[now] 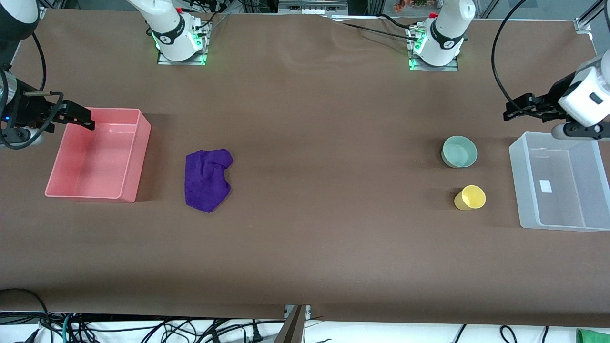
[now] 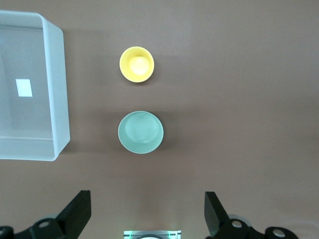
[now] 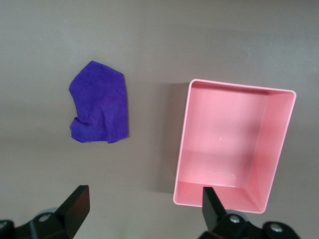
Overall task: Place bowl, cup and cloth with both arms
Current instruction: 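Reach the left gripper to the green bowl while the right gripper reaches the cloth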
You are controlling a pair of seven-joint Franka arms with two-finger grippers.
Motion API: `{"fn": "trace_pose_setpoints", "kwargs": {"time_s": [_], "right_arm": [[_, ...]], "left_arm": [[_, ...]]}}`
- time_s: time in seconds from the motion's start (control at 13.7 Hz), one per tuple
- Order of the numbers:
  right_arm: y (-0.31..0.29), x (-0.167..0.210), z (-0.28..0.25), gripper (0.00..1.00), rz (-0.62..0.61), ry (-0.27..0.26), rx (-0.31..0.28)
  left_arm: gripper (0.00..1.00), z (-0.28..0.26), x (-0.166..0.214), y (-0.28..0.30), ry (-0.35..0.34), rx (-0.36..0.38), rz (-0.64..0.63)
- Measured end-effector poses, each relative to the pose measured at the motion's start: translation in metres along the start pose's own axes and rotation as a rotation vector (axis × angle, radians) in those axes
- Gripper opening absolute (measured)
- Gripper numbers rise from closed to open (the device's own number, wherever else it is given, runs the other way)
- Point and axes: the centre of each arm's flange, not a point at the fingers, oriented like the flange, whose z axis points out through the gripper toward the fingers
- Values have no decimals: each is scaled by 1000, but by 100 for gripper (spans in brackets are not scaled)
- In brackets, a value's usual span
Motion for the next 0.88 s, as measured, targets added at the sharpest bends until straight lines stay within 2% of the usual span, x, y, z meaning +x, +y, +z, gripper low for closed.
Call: {"fn": "trace_pose_setpoints", "kwargs": {"time_s": [0.44,0.66,0.88], "right_arm": [[0,0,0,100,0,0,0],[0,0,0,100,0,0,0],[0,1,1,100,0,-1,0]], "left_arm": [[100,100,47,-38,-117,-23,9],[100,174,43,-54,-109,-32,63],[100,229,32,-73,-58,-35,168]]}}
